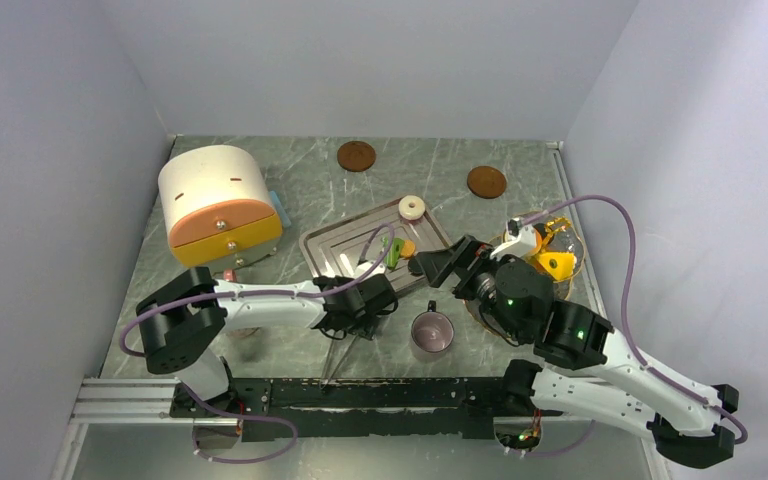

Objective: Serve the afternoon tea
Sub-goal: Pick up the clamp from the tray.

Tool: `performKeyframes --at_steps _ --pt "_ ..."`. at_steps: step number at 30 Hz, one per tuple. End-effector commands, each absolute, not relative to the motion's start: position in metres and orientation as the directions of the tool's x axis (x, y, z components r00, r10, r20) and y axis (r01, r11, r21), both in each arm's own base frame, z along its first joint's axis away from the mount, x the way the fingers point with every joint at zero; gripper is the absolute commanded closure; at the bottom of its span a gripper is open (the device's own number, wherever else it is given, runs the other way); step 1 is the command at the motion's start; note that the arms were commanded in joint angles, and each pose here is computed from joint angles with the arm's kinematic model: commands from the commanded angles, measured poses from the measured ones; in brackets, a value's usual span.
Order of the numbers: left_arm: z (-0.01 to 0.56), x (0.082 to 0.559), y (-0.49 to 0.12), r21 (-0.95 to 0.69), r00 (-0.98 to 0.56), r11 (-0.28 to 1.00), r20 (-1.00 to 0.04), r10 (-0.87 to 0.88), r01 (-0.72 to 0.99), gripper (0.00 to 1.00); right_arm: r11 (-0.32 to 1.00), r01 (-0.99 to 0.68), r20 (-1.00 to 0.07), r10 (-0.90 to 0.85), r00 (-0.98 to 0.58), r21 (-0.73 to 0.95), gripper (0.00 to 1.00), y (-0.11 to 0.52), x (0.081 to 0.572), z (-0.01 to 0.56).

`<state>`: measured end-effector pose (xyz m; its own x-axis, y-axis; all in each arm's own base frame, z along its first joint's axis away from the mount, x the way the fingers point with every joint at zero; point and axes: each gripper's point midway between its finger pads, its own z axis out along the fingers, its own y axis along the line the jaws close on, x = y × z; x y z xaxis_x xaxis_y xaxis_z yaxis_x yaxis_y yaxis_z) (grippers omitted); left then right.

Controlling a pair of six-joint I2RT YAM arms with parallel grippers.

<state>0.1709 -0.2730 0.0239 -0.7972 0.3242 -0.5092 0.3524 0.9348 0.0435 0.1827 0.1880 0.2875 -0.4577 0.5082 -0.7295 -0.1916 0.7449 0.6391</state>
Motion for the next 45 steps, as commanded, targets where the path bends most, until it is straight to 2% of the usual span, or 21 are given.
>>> performKeyframes --at_steps 1,2,5,8,22,27,32,36,45 --pt "0.041 0.168 -0.276 0.042 -0.782 0.933 -0.533 0.323 0.357 0.24 0.733 -0.198 -0.726 0.524 -0.446 0.651 0.0 0.187 0.183 0.29" --pt "0.043 0.167 -0.277 0.041 -0.779 0.932 -0.535 0.325 0.361 0.23 0.731 -0.2 -0.725 0.524 -0.447 0.652 0.0 0.188 0.182 0.291" --pt "0.042 0.164 -0.276 0.033 -0.78 0.929 -0.533 0.328 0.368 0.11 0.728 -0.202 -0.724 0.527 -0.444 0.655 0.0 0.188 0.182 0.291" --pt "0.038 0.161 -0.27 0.049 -0.788 0.934 -0.523 0.326 0.353 0.07 0.725 -0.206 -0.722 0.529 -0.446 0.658 0.01 0.189 0.182 0.292" --pt "0.023 0.151 -0.261 0.055 -0.803 0.943 -0.51 0.308 0.327 0.07 0.717 -0.213 -0.716 0.53 -0.454 0.664 0.01 0.192 0.181 0.293" --pt "0.022 0.151 -0.262 0.072 -0.794 0.938 -0.512 0.327 0.339 0.13 0.714 -0.212 -0.714 0.533 -0.453 0.667 0.01 0.191 0.181 0.293" --pt "0.025 0.146 -0.26 0.077 -0.783 0.927 -0.512 0.353 0.367 0.05 0.713 -0.214 -0.715 0.535 -0.45 0.668 0.01 0.189 0.181 0.295" --pt "0.03 0.142 -0.259 0.038 -0.782 0.925 -0.523 0.34 0.378 0.05 0.711 -0.216 -0.715 0.535 -0.45 0.669 0.02 0.19 0.18 0.296" --pt "0.023 0.145 -0.259 0.064 -0.775 0.921 -0.52 0.36 0.385 0.07 0.707 -0.22 -0.711 0.534 -0.458 0.672 0.02 0.194 0.18 0.295"
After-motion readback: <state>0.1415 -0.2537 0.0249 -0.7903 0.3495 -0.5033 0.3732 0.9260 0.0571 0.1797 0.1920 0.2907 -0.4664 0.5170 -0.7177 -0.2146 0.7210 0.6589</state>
